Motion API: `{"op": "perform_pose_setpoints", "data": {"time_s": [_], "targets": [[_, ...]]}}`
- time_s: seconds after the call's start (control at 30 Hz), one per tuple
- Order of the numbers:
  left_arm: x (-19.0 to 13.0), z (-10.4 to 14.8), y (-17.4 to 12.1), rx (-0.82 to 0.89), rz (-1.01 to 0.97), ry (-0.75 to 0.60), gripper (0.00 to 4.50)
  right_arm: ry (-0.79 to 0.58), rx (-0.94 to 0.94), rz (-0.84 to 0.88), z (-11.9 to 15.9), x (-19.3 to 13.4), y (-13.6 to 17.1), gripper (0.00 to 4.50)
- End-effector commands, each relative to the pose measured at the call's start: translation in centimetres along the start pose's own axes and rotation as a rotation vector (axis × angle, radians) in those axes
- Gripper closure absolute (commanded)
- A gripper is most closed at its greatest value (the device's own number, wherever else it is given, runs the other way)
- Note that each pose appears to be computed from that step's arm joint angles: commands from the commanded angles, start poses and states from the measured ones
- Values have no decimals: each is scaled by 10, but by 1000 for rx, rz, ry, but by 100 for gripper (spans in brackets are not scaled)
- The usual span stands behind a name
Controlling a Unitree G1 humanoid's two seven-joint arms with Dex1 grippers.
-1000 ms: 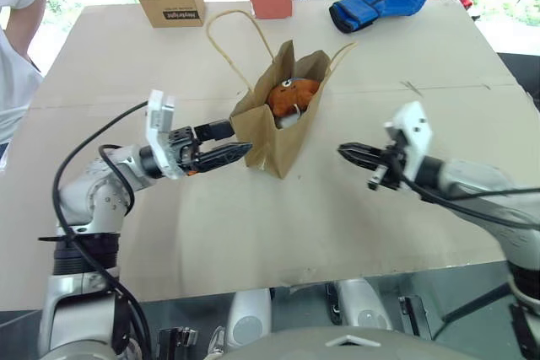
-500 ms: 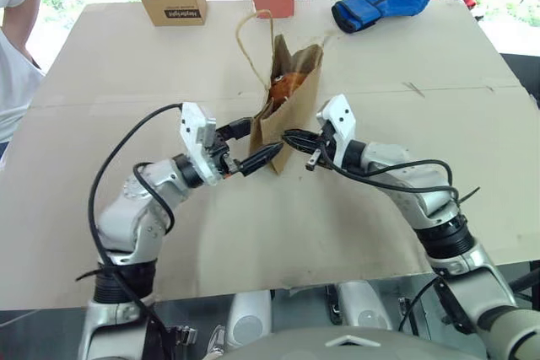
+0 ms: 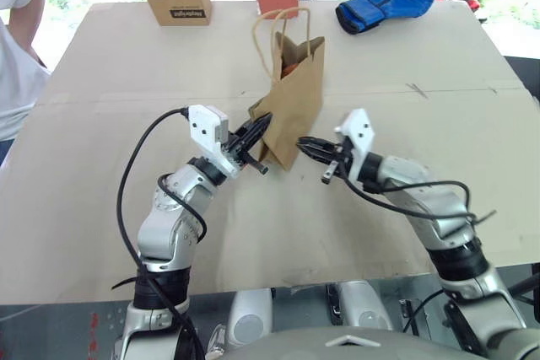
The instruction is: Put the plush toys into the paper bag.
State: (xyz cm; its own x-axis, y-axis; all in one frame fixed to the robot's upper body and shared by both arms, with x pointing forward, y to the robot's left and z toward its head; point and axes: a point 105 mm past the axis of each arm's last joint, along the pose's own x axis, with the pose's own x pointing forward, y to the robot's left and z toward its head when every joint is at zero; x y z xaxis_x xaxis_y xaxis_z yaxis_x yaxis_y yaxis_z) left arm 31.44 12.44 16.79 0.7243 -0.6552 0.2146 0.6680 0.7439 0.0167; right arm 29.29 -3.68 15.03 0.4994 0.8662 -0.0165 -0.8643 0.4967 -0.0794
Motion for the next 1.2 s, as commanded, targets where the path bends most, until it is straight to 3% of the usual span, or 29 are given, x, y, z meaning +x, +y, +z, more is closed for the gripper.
{"op": "perform_pose_setpoints", "data": {"time_s": [0.03, 0.1, 0.13, 0.2, 0.3, 0.33, 0.53, 0.63, 0.87, 1.0, 1.2], "targets": [[-3, 23, 4, 30, -196, -73, 450, -39, -113, -21, 23, -43, 3, 395], [-9, 31, 8, 46, -379, -51, 450, -28, -120, -39, 30, -75, 8, 340], [-12, 34, 12, 71, -467, -32, 450, -24, -135, -54, 34, -90, 11, 283], [-17, 36, 23, 116, -627, 33, 450, -27, -142, -97, 44, -122, 17, 208], [-15, 35, 33, 172, -767, 92, 450, 18, -157, -148, 49, -155, 24, 44], [-11, 33, 33, 195, -795, 108, 450, 46, -182, -177, 50, -164, 24, 8], [4, 6, 37, 275, -828, 181, 450, 113, -221, -230, 46, -178, 24, 2], [3, 8, 42, 183, -777, 125, 367, 133, -220, -233, 40, -179, 20, 0], [-27, 24, 49, 30, -542, 138, 37, 158, -213, -201, 35, -185, 12, 0], [-63, 23, 40, -37, -403, 203, 37, 189, -198, -184, 29, -195, 7, 0], [-127, 2, 13, -81, -227, 361, 37, 282, -155, -247, 17, -228, 1, 0]]}}
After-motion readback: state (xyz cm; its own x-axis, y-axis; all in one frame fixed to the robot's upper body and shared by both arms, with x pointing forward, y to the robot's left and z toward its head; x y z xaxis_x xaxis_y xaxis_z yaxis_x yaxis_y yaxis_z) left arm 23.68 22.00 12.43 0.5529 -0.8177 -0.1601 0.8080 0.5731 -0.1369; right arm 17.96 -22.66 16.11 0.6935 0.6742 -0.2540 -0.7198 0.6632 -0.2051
